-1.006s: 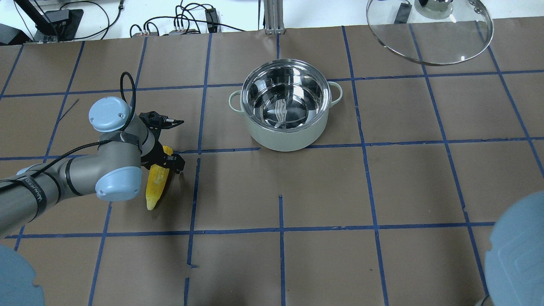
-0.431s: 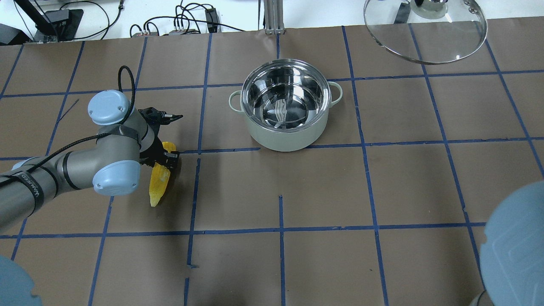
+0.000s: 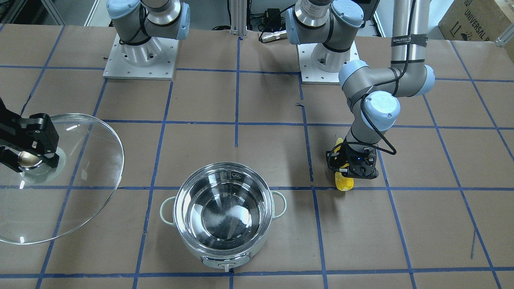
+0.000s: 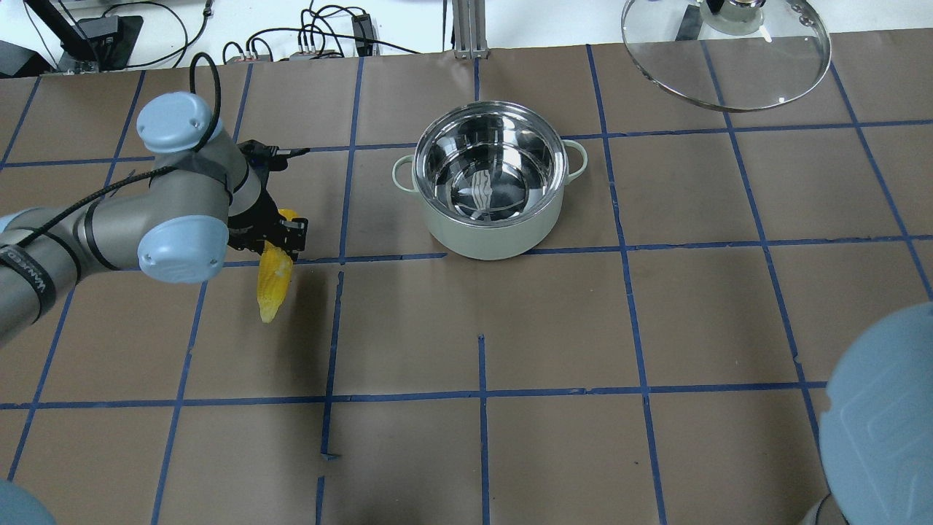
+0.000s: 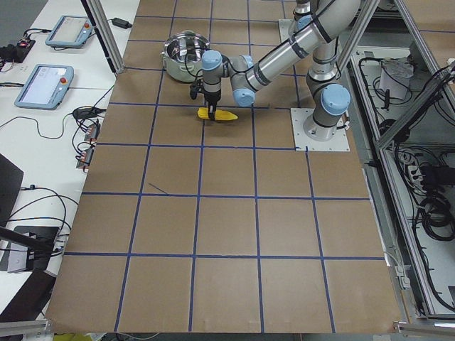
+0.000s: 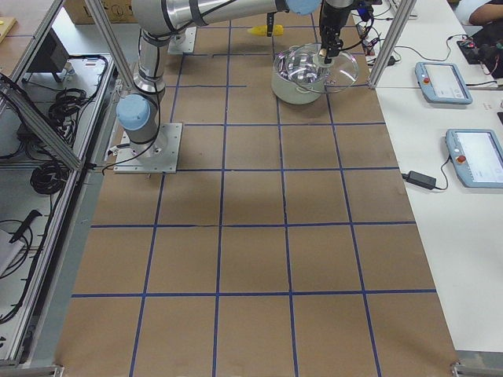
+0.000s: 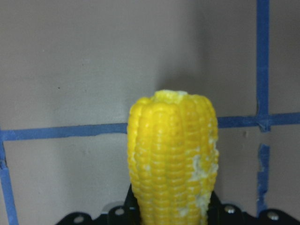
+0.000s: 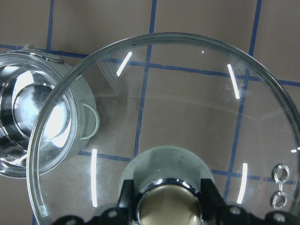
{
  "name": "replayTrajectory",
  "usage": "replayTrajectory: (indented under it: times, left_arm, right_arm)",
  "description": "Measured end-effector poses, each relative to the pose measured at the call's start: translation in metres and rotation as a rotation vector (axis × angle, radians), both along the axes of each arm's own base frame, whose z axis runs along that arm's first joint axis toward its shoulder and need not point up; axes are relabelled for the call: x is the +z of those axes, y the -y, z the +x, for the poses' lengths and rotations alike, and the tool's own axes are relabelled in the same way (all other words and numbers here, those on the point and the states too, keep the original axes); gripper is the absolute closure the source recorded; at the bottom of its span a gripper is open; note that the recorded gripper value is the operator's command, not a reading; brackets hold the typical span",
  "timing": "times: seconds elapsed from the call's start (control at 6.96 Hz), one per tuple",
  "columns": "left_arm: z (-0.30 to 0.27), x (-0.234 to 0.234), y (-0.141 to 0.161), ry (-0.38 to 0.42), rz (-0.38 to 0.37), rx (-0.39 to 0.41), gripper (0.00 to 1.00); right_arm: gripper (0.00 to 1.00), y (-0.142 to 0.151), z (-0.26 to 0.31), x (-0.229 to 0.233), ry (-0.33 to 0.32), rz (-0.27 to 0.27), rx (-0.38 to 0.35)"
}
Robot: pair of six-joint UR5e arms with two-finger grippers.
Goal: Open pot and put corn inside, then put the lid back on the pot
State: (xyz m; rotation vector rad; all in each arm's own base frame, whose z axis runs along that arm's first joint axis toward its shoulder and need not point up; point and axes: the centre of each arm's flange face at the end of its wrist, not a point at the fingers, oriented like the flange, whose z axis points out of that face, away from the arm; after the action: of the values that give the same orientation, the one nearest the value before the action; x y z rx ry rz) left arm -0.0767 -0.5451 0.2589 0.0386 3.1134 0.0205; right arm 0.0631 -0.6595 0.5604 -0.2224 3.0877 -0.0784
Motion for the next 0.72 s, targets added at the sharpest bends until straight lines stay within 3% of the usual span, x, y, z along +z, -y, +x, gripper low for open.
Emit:
replayTrajectory:
  times: [0.29, 0.72]
  left_arm:
    - [-0.046, 0.065, 0.035, -0.038, 0.000, 0.047, 0.80]
    - [-0.137, 0.128, 0.071, -0.066, -0.045, 0.003, 0.79]
  right_arm:
    - [0.90, 0.003, 0.000, -0.002, -0.001, -0.004, -0.007]
    - [0.90, 0.004, 0.000, -0.004, 0.000, -0.004, -0.008]
